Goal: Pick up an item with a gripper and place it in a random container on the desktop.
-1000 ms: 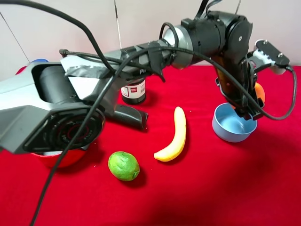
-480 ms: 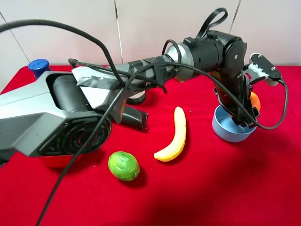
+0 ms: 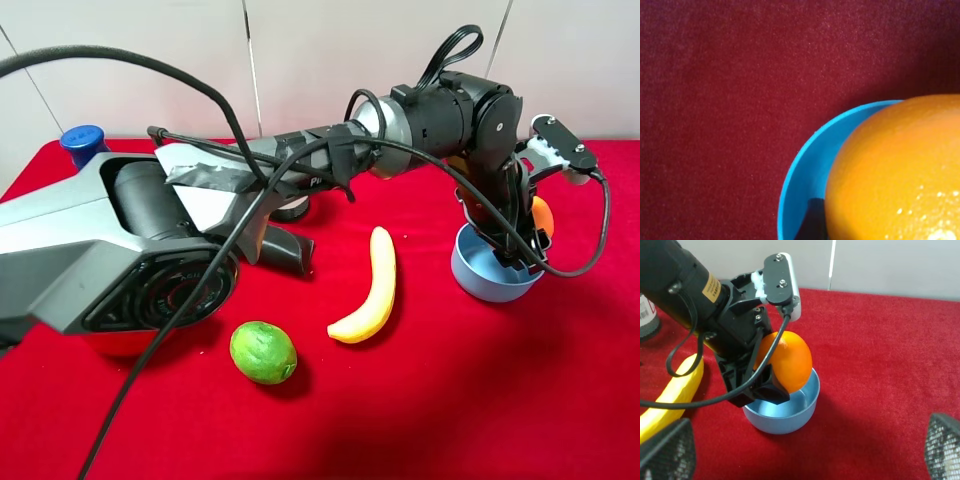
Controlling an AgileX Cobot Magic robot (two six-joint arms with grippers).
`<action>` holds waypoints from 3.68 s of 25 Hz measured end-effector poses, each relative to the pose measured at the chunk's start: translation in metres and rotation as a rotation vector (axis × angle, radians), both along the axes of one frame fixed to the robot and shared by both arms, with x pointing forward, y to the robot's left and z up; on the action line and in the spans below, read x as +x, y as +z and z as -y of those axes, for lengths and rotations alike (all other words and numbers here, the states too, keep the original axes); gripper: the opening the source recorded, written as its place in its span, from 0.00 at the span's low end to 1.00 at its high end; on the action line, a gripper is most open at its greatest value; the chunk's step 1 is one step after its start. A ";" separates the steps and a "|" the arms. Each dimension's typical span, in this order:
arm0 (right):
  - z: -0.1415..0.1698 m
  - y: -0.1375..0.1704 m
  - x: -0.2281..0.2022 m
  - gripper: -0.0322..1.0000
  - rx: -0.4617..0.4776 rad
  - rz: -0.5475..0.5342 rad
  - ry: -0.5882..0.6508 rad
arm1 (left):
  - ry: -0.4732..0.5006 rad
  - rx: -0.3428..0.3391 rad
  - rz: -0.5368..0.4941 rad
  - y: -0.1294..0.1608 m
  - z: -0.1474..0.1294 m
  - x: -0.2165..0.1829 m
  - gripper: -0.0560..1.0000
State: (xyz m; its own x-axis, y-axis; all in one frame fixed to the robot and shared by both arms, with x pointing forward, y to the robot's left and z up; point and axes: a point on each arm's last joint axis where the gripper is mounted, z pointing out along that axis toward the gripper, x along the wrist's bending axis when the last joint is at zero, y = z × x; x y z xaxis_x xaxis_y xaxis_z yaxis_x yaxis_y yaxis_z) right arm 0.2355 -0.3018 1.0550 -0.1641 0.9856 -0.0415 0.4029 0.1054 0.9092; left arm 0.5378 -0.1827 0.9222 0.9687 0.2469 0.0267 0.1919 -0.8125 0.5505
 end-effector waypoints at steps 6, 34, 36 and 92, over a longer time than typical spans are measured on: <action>0.000 0.000 0.000 0.70 0.000 0.000 0.000 | -0.001 0.000 0.001 0.000 0.000 0.000 0.72; 0.000 0.000 0.000 0.70 0.000 0.000 0.000 | -0.004 0.001 0.003 0.000 0.000 0.000 0.72; 0.000 0.000 0.000 0.70 0.000 0.000 0.000 | -0.004 0.001 0.003 0.000 0.000 0.000 0.72; 0.000 0.000 0.000 0.70 0.001 0.000 0.000 | 0.156 0.170 -0.015 0.117 -0.049 -0.018 0.98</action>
State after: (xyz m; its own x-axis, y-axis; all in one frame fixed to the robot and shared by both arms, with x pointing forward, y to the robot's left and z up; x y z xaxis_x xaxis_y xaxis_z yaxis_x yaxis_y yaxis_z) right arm 0.2354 -0.3017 1.0550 -0.1646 0.9855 -0.0408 0.4029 0.1049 0.9092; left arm 0.5197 -0.1336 1.0393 0.9195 0.3873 0.0668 0.3298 -0.8528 0.4049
